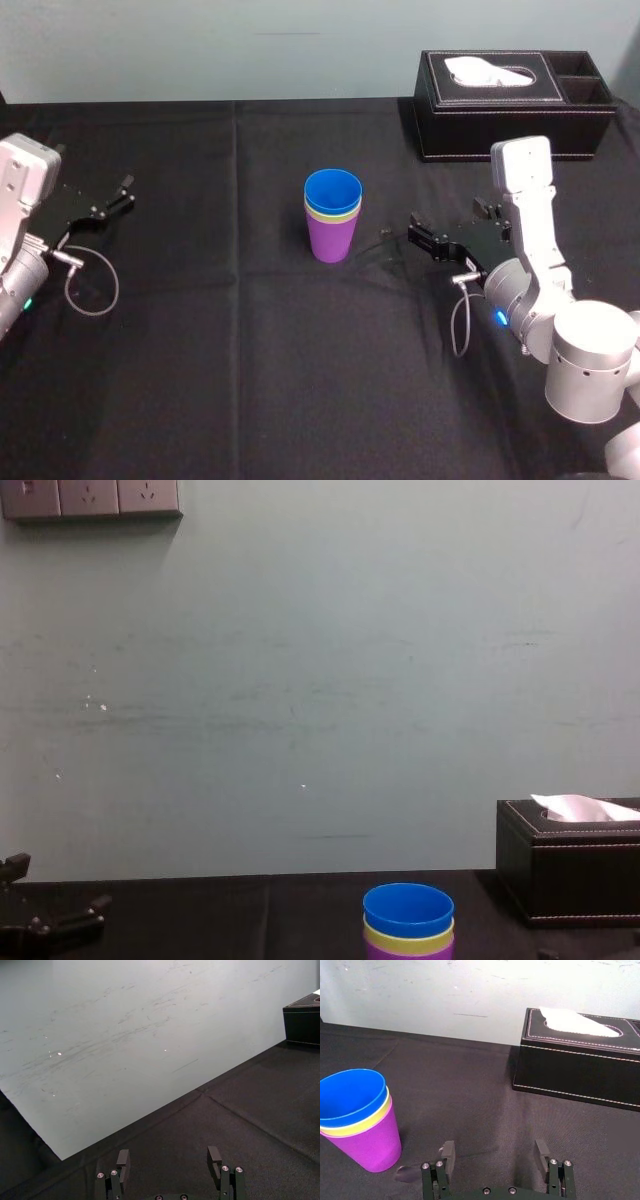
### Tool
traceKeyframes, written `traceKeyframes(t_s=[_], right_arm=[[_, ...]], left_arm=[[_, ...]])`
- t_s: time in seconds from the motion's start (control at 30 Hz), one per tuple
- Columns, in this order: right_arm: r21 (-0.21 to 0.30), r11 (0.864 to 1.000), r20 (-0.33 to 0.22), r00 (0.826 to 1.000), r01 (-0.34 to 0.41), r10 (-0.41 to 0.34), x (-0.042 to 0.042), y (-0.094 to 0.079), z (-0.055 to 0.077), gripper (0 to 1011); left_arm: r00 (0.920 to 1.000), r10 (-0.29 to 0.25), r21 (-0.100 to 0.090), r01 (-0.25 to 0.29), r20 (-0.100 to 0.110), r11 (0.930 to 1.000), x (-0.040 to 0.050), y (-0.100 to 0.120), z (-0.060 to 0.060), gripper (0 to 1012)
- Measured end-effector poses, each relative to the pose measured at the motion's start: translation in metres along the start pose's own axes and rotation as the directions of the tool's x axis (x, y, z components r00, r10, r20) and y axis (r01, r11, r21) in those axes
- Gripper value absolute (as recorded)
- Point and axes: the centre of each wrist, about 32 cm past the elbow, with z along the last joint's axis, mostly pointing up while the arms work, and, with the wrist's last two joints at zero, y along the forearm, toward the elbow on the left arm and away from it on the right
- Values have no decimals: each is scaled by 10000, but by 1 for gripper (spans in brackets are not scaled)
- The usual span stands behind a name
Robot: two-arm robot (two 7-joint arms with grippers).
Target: Stack the three plastic cups sequentially using one hand.
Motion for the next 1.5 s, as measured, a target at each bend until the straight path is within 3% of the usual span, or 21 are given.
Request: traceKeyframes(t_s=[1.5], right_arm=[[-1, 10000, 1, 10000, -1, 1, 0, 0, 0, 1000]], left_arm=[[10000, 0, 0, 0, 0, 10000, 0, 0, 0, 1010]])
